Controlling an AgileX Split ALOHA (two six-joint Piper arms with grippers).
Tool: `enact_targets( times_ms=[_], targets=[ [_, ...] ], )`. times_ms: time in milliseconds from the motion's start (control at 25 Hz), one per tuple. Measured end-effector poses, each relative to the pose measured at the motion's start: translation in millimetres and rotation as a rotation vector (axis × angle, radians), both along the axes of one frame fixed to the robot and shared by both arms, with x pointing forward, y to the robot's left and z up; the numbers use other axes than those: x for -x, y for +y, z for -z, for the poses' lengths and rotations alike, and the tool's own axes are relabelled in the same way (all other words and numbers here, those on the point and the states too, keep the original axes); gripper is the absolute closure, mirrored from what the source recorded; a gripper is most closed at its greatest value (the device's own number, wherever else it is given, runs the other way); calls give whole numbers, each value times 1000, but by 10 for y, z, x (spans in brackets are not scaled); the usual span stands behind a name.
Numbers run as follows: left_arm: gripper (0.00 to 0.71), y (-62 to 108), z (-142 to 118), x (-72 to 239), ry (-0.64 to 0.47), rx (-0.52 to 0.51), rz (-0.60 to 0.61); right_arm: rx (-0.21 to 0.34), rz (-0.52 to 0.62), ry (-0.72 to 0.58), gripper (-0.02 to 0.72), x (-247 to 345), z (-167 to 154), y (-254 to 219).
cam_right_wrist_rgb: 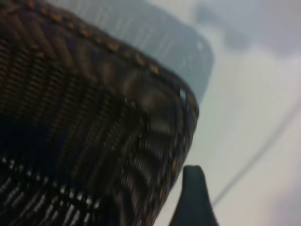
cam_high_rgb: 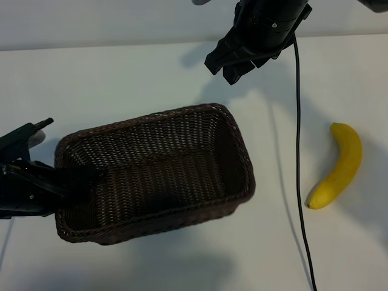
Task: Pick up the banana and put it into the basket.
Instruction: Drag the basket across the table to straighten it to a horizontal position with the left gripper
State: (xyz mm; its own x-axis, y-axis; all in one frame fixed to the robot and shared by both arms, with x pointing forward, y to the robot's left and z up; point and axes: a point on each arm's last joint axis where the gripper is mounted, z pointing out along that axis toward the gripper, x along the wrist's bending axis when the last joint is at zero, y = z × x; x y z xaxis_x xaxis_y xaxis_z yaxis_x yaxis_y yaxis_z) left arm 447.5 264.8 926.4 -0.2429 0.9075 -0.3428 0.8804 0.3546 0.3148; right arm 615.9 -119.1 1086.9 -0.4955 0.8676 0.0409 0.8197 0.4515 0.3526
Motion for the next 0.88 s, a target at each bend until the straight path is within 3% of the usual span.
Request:
enact_targets(
  times_ms=[360,880],
  targets=[
    [559,-63,-224,-191,-39,20,83,-1,1,0,191,0,0,0],
    [559,-64,-543,-415,-98,-87,258,-1,1,1,191,0,0,1]
  ],
)
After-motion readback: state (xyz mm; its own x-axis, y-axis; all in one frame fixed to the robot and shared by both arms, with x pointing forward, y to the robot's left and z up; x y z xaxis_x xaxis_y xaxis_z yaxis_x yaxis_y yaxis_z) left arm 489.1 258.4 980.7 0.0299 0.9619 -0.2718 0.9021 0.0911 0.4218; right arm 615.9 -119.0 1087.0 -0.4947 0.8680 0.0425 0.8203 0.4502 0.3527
